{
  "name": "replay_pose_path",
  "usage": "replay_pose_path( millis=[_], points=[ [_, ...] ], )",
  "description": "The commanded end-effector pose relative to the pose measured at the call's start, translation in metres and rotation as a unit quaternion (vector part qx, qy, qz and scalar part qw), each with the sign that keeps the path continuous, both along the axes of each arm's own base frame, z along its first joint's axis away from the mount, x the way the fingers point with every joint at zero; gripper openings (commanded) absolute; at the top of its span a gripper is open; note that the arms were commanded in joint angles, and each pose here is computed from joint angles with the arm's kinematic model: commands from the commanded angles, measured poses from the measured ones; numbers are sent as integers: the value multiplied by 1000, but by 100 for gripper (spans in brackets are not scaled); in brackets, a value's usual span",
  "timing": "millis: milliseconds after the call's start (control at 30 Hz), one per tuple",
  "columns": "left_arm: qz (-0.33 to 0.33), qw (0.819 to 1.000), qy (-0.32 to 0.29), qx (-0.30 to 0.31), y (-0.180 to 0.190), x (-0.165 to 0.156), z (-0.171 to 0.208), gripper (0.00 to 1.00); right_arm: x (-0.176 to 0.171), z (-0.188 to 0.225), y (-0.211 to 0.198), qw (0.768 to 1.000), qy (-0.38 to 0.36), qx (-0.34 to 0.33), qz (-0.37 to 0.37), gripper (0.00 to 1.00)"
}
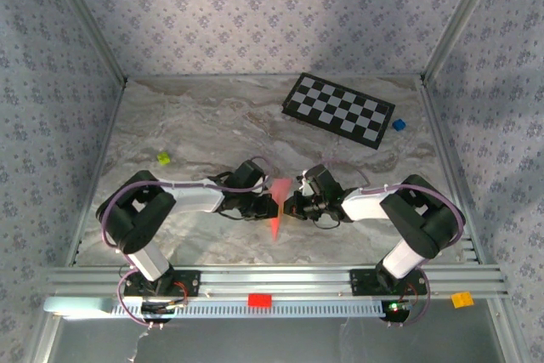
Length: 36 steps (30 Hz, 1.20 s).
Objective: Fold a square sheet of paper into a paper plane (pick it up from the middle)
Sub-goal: Move a paper plane to the center of the table.
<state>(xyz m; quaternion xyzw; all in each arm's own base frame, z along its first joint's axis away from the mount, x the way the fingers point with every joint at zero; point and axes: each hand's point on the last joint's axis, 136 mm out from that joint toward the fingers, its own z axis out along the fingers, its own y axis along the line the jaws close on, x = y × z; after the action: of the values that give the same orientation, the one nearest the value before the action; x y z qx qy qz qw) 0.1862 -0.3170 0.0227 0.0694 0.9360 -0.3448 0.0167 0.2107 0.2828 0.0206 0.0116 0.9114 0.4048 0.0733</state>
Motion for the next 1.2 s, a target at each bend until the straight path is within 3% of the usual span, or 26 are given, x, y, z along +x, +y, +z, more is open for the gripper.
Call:
replay_pose_path(
  millis=[0, 333, 600, 767, 1167],
  points=[
    [-10, 1000, 4, -15, -12, 0, 4, 15, -9, -13, -5, 1000, 26, -10, -1, 5],
    [-1, 1000, -17, 16, -5, 7, 14, 4, -4, -7, -6, 1000, 19, -4, -10, 5],
    [48, 975, -66, 208, 59, 26, 31, 1, 7, 13, -36, 997, -30, -56, -52, 10],
    [34, 956, -72, 281, 80, 29, 36, 0, 12, 27, -51, 993, -57, -70, -77, 11],
    [28, 944, -56, 323, 83, 34, 20, 2, 12, 38, -53, 992, -71, -62, -81, 11]
  ],
)
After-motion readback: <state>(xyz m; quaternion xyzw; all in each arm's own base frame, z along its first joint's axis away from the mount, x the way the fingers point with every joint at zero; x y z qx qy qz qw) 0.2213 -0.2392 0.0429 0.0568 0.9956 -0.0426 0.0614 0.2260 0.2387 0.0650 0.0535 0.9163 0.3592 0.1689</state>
